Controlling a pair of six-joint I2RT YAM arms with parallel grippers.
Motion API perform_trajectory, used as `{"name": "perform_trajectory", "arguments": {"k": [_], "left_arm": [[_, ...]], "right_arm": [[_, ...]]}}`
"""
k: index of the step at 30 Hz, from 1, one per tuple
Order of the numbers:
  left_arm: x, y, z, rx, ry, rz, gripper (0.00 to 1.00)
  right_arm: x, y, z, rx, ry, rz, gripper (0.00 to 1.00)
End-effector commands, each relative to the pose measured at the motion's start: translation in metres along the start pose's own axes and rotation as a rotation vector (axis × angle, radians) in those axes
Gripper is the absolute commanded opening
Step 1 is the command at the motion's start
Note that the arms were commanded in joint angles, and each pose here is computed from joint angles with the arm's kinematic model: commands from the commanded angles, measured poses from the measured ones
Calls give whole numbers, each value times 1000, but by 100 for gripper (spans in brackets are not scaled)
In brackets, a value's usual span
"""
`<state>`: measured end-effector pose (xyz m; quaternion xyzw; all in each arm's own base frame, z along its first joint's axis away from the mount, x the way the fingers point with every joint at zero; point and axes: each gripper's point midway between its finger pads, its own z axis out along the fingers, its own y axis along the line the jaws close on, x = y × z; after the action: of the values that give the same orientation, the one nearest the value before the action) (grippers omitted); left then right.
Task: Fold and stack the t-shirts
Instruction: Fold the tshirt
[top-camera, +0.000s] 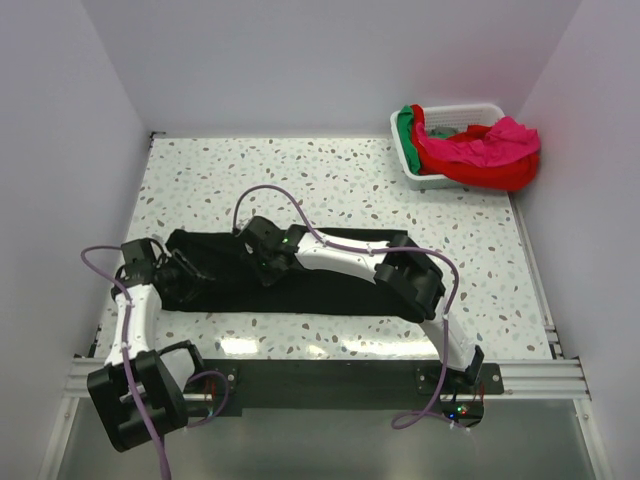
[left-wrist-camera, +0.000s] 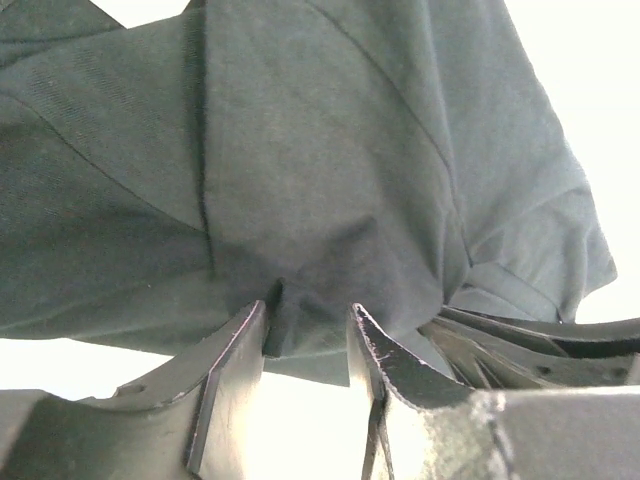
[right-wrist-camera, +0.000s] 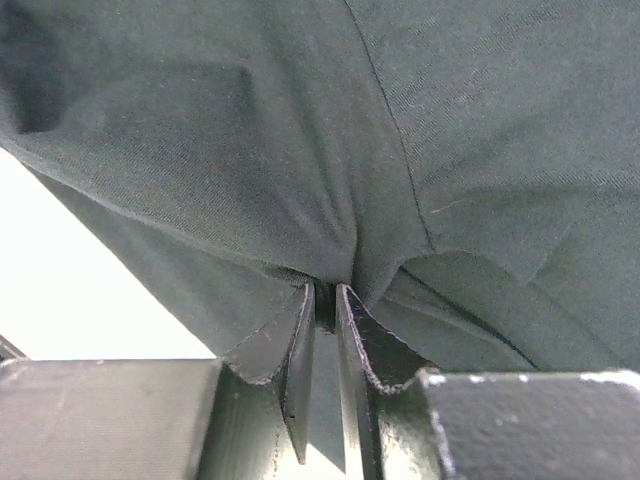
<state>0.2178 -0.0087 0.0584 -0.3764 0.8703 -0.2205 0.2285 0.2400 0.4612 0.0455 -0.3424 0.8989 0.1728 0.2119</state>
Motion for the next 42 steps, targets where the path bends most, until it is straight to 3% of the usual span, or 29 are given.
{"name": "perform_trajectory", "arguments": {"k": [1,17,30,42], "left_arm": [[-15,-20,-14,57,-23,58,43],[-40,-54,-28,155,-59,147,41],[-20,-8,36,73,57,14,43],[-38,13,60,-24,40,5,43]], "right_arm": [[-13,3,-29,10,-39,-8,18],[-11,-6,-32,54,-20,-35,22],[-8,-11,-42,81,-15,-27,22],[-1,-25,-43,138,13,-55,22]]}}
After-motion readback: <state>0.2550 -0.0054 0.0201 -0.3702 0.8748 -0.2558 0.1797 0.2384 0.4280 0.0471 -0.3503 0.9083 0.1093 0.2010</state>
